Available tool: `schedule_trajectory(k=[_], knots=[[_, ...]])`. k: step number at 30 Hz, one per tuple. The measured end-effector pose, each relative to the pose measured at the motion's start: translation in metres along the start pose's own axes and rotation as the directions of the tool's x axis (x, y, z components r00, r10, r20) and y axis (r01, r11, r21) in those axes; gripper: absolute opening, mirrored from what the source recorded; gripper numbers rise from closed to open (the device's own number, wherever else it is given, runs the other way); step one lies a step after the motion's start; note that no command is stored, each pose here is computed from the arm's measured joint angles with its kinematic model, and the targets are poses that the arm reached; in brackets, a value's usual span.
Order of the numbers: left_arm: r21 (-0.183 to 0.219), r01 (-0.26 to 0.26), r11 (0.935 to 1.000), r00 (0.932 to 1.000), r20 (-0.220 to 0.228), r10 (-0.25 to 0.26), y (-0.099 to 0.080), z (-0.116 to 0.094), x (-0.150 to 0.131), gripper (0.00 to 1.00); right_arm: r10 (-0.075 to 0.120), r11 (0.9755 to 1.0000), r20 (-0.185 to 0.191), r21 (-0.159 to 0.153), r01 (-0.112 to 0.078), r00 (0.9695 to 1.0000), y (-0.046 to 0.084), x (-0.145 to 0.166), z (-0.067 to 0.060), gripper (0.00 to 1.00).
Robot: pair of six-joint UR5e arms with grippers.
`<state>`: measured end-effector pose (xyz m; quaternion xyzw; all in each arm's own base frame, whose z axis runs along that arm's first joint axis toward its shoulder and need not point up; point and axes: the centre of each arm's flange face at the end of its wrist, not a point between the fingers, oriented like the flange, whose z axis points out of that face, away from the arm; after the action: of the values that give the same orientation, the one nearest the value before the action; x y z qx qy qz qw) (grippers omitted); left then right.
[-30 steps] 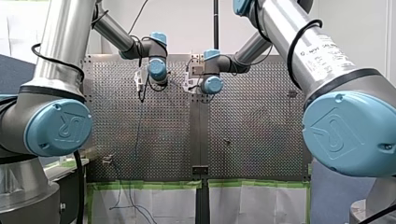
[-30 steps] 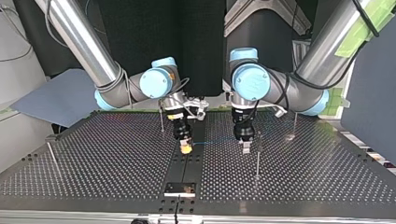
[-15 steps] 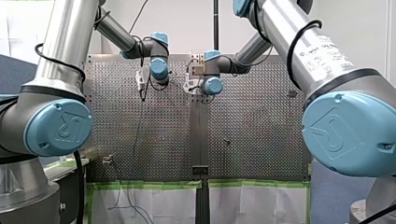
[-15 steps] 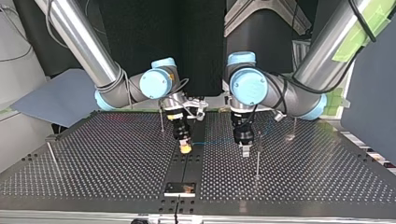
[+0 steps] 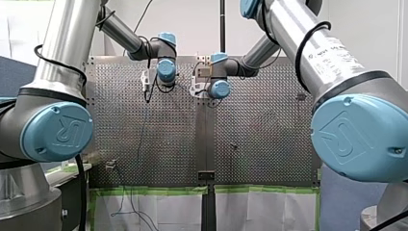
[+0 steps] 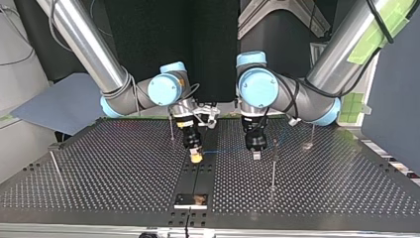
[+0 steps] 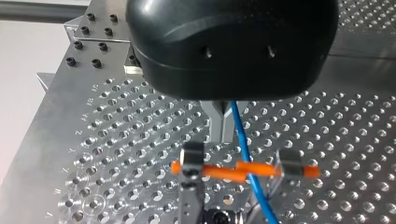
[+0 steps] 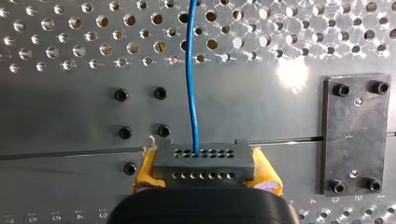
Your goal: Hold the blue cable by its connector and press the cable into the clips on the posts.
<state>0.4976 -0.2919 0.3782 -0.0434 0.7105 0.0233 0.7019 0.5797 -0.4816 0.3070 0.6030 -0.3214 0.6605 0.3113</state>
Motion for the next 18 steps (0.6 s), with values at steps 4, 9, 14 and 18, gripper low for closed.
schedule_trajectory(k=[4,9,14,18], knots=[[0.000,0.003,1.0000,1.0000,0.004,-0.003,-0.001,0.000,0.000,0.00,0.000,1.0000,0.003,0.001,0.000,1.0000,-0.001,-0.001,0.000,0.00],[0.003,0.010,0.9999,0.9999,0.011,-0.010,-0.003,0.000,-0.001,0.00,-0.001,1.0000,0.005,0.003,0.001,1.0000,-0.002,-0.002,-0.001,0.00],[0.010,0.036,0.9993,0.9991,0.024,-0.036,-0.006,-0.001,-0.002,0.00,-0.003,1.0000,0.010,0.000,0.003,0.9999,-0.001,-0.003,-0.001,0.00],[0.017,0.054,0.9984,0.9982,0.026,-0.054,-0.011,-0.002,0.001,0.00,-0.005,1.0000,0.036,-0.005,0.005,0.9994,0.001,-0.009,-0.004,0.00]])
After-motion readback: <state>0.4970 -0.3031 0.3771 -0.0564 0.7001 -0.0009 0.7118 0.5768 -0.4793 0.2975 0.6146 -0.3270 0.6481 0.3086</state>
